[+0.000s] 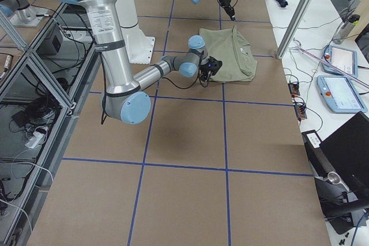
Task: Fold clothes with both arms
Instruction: 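Release the hem and move the right gripper to the folded shirt's near corner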
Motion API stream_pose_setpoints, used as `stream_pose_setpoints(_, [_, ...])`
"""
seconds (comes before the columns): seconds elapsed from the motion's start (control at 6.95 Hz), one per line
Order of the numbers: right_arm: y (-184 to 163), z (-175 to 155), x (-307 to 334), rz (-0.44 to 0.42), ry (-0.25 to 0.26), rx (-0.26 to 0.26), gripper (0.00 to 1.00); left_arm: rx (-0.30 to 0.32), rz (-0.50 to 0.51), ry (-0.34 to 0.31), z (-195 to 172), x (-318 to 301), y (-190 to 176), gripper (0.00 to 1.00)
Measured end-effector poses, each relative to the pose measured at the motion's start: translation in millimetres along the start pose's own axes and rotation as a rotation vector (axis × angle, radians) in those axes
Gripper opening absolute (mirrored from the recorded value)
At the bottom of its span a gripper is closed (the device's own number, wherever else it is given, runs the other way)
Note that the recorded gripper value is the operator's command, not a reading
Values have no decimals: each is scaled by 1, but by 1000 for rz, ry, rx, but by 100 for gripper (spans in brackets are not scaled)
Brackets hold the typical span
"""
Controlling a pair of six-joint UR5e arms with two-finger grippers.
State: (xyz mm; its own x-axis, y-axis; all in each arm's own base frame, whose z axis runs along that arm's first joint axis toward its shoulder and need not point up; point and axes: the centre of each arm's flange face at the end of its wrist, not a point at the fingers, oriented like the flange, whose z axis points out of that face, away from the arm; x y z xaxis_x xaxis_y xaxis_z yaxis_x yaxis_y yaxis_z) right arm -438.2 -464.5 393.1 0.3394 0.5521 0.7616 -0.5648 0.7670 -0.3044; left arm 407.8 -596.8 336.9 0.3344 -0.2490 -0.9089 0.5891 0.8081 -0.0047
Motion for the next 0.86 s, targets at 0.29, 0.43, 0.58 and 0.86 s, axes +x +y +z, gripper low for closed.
stream_pose_setpoints(0.29, [16,9,4,21,6,-4,0,2,0,-2,0,0,0,36])
stream_pose_setpoints(0.43, [20,11,5,24,7,-3,0,2,-1,-4,0,0,0,36])
stream_pose_setpoints(0.58, [22,11,5,23,5,-3,0,3,-1,-5,0,0,0,36])
stream_pose_setpoints(0.86, [22,5,4,24,-4,-6,0,3,-1,-6,0,-1,0,36])
